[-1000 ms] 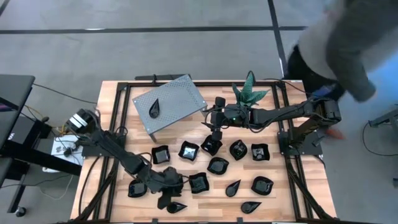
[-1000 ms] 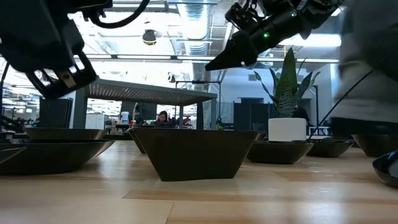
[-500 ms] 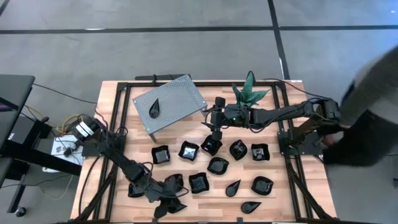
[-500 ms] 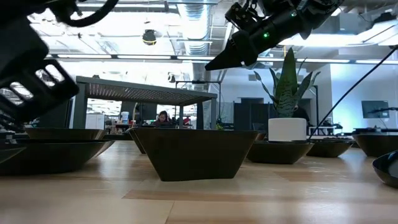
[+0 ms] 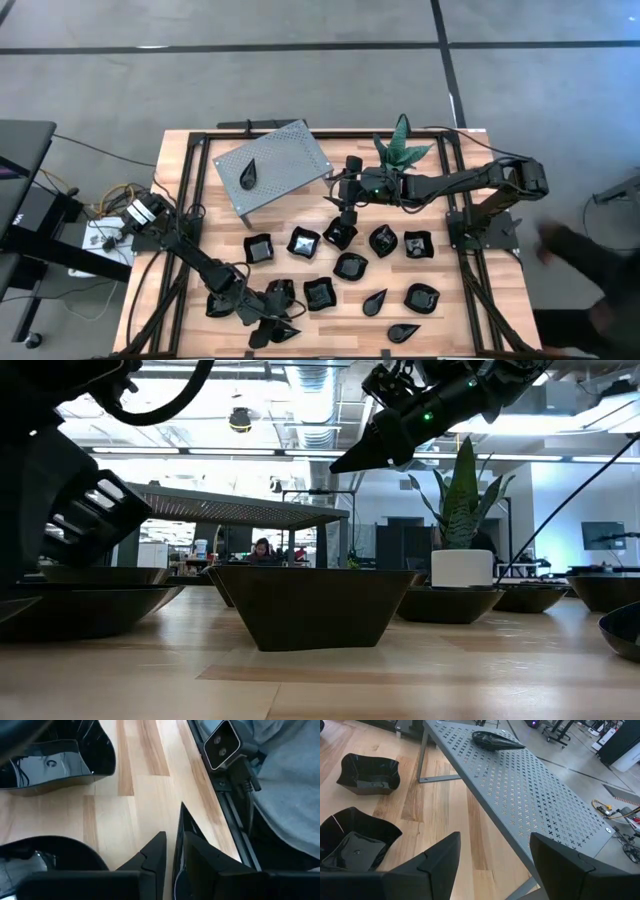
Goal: Pick & Place Mini shaped plates
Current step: Stack the black drop-shaped plate on the black drop-shaped plate on the shelf
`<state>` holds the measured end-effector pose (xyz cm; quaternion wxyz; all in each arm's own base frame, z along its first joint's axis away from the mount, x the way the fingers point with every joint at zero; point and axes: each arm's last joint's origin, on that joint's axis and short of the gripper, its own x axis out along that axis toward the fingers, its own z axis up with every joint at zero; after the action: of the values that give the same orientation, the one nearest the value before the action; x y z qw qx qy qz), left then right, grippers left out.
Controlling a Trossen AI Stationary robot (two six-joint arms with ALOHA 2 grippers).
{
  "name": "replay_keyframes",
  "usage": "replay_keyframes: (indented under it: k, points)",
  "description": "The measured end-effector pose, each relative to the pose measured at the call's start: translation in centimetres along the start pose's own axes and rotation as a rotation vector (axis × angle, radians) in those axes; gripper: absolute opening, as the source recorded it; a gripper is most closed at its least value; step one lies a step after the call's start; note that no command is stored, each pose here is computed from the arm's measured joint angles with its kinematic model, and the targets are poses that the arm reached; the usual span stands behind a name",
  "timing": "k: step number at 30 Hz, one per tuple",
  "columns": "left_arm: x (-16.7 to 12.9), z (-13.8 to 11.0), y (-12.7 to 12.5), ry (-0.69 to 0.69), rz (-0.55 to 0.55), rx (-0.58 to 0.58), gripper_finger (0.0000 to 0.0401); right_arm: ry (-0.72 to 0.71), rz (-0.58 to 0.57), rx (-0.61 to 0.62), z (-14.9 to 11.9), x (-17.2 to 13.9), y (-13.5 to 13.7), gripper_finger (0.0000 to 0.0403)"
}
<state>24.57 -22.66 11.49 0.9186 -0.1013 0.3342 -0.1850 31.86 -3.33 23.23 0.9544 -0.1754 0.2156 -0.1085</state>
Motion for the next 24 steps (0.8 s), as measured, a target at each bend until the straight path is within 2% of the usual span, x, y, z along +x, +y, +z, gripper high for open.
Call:
replay_keyframes:
  k: [17,24]
  points:
    - [0.58,-0.65,0.41,0.021,0.027,-0.003,0.0067,0.0,0.0,0.0,0.0,0.0,0.0,0.0234]
    - [0.42,-0.67,-0.08,0.016,0.005,-0.065,0.0067,0.0,0.0,0.0,0.0,0.0,0.0,0.0234]
